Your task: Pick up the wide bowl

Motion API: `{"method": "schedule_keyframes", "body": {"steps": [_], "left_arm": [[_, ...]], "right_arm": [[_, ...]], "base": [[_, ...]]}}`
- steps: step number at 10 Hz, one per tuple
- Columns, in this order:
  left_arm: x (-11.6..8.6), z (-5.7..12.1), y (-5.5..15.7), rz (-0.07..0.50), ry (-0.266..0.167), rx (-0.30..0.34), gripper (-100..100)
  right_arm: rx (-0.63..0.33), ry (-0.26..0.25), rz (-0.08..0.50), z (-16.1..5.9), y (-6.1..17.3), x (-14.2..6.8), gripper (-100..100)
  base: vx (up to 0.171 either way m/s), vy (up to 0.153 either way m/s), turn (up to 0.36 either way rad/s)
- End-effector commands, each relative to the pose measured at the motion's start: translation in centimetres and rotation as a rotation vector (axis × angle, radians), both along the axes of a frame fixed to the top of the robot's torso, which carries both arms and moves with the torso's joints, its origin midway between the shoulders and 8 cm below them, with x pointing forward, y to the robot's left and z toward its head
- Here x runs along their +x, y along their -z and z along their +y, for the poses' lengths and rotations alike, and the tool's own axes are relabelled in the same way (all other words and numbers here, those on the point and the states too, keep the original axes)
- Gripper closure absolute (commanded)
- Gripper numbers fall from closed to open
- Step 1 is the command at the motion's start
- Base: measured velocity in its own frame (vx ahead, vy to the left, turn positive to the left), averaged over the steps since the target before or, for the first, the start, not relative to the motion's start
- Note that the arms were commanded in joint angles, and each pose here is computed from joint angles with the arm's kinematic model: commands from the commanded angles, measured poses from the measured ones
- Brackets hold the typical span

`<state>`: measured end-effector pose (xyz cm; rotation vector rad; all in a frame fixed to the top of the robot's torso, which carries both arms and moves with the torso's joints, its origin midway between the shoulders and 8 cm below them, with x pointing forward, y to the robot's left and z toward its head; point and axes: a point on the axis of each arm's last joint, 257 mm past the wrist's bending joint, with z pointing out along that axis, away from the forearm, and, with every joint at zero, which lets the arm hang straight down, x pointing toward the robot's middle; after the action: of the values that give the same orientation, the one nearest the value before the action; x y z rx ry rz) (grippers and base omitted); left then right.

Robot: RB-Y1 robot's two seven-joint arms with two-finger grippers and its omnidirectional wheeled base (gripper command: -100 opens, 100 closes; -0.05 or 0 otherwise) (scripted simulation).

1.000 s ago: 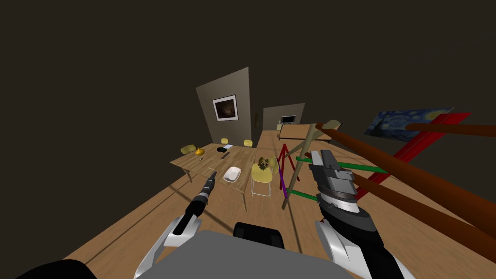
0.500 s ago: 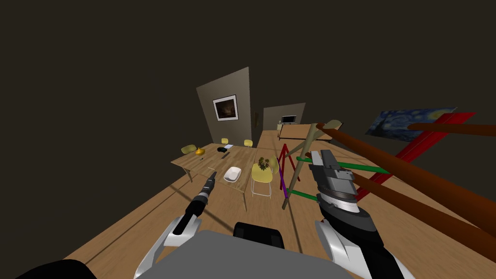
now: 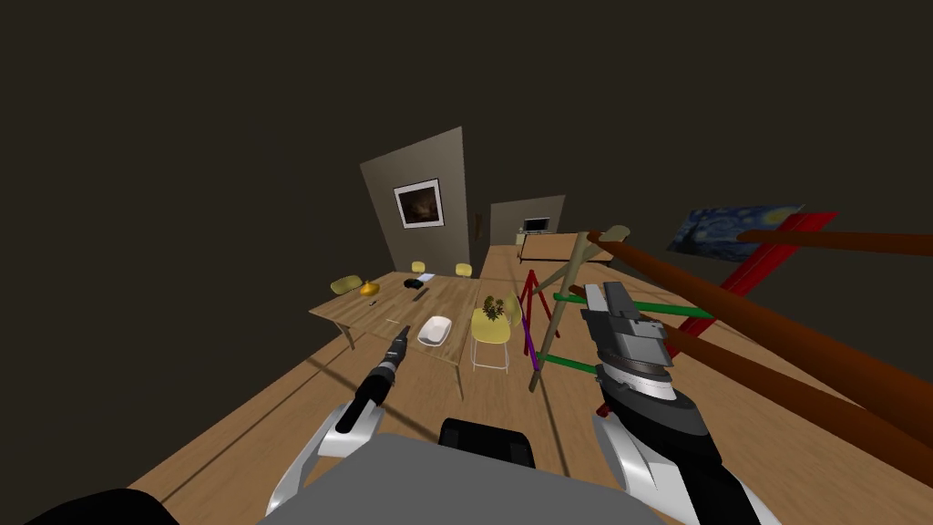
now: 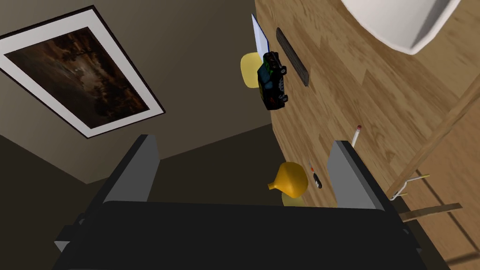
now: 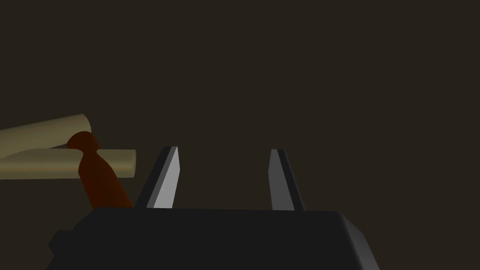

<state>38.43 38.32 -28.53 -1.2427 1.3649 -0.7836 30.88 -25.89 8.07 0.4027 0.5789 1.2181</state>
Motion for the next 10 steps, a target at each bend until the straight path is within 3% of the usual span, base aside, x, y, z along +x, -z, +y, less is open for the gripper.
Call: {"method": "schedule_keyframes", "body": {"steps": [1,10], "left_arm": [[0.1,-0.2,1.8,0.046,-0.01,-0.03,-100],[-0.1,-1.6,9.2,0.249,-0.045,-0.152,-100]], "right_arm": [[0.0,0.0,0.0,0.0,0.0,0.0,0],[0.0,0.0,0.0,0.0,0.0,0.0,0]], "base": [[0.011,0.055,-0.102],[0.013,0.044,-0.101]]}}
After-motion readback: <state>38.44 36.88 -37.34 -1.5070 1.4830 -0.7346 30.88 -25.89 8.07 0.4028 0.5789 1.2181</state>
